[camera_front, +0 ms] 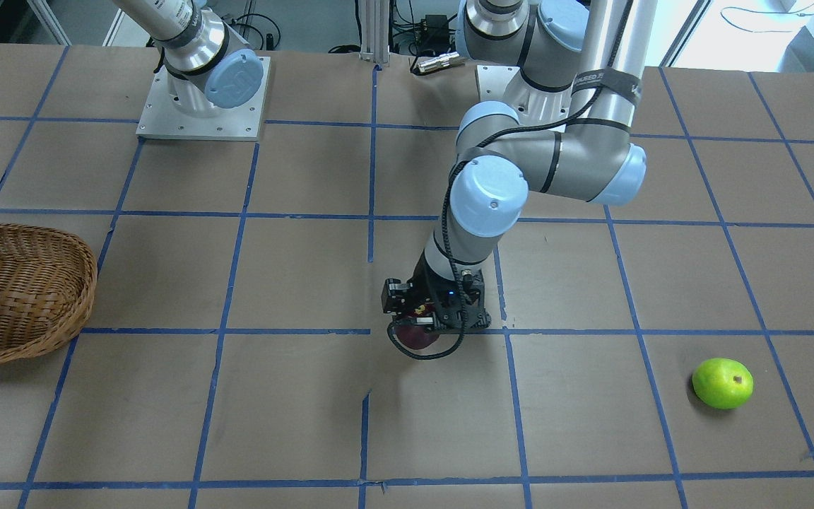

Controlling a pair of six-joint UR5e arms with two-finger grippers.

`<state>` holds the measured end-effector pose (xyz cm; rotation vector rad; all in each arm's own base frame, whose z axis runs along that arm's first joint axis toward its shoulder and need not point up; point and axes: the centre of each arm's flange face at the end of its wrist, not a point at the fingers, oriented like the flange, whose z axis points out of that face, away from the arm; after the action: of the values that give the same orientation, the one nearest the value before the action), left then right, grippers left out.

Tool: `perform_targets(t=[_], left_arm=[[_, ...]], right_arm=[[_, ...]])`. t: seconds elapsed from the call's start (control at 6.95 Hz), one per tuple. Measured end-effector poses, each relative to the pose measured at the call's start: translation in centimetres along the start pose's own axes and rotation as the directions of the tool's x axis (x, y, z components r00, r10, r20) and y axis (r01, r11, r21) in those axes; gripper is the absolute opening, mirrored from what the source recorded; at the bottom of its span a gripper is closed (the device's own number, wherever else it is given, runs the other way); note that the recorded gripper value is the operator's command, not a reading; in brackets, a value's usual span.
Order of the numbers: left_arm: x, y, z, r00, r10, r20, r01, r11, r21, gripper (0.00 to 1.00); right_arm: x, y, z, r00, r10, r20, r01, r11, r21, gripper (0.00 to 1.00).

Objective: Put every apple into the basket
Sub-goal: 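Carry the dark apple to center and release while right withdraws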

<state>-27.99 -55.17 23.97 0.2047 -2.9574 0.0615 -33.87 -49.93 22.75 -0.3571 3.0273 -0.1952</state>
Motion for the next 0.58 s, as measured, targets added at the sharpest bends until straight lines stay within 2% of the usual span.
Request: perform_targets(t=[0.14, 0.43, 0.58], left_arm=[[1.3, 0.3, 1.5, 1.0, 0.002, -0.006, -0.002, 1.0, 0.01, 0.99], [2.5, 0.4, 3.2, 1.0, -0.013, -0.022, 0.013, 0.999, 0.037, 1.0], [2.3, -0.1, 2.3, 1.0, -0.001, -0.025, 0.002, 0.998, 0.059, 1.0]], right_arm=[[-0.9, -0.4, -1.6, 1.0, -0.01, -0.003, 0.01, 1.0, 0.008, 1.0], [-7.8, -3.5, -6.9, 0.998, -0.053, 0.016, 0.053, 0.999, -0.003, 1.0], [-13.2, -6.0, -9.0, 0.999, -0.047, 0.022, 0.047, 0.999, -0.015, 1.0]])
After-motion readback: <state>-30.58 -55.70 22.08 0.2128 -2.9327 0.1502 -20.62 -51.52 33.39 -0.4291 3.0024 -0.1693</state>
